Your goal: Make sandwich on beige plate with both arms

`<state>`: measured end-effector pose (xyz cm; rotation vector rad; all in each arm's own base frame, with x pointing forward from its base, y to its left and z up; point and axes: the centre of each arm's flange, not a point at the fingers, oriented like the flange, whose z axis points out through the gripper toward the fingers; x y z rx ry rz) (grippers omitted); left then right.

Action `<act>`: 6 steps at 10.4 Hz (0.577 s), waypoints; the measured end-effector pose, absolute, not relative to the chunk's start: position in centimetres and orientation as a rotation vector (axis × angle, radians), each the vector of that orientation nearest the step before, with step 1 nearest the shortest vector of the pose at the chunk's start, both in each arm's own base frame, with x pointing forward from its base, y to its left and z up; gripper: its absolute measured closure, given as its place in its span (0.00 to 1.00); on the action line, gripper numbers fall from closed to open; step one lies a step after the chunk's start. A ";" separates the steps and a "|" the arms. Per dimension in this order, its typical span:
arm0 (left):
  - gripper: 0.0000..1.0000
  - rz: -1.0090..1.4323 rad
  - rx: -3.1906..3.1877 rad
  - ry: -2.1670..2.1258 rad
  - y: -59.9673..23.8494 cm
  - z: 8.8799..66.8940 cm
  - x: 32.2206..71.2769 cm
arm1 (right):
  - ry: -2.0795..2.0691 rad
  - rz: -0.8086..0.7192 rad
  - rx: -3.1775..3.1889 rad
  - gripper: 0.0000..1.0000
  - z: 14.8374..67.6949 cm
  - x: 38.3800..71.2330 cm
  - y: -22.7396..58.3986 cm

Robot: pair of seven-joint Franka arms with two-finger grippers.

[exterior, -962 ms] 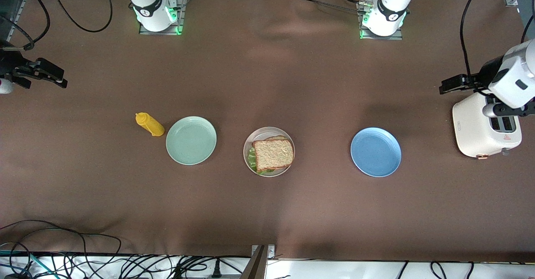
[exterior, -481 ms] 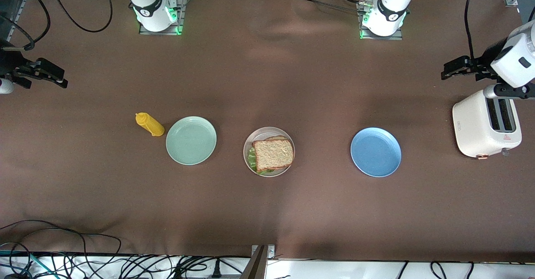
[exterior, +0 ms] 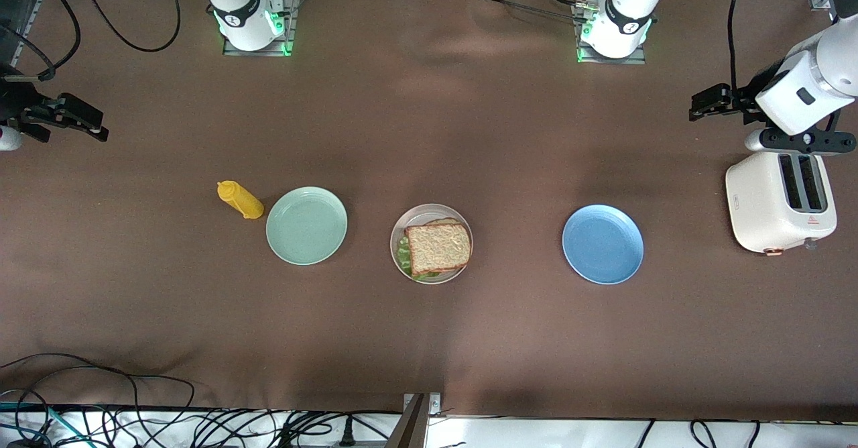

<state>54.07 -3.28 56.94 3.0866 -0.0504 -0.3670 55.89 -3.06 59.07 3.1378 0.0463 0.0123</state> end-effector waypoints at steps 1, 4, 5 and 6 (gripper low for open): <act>0.00 -0.364 3.088 -0.053 -3.4 56.7 54.0 | 0.046 0.012 3.138 0.00 59.1 55.9 -3.1; 0.00 -0.362 3.089 -0.056 -3.5 56.8 53.8 | 0.045 0.013 3.138 0.00 59.1 55.9 -3.1; 0.00 -0.365 3.089 -0.056 -3.5 56.7 53.8 | 0.045 0.014 3.138 0.00 59.1 55.9 -3.1; 0.00 -0.368 3.088 -0.056 -3.5 56.7 53.8 | 0.045 0.015 3.138 0.00 59.2 55.9 -3.1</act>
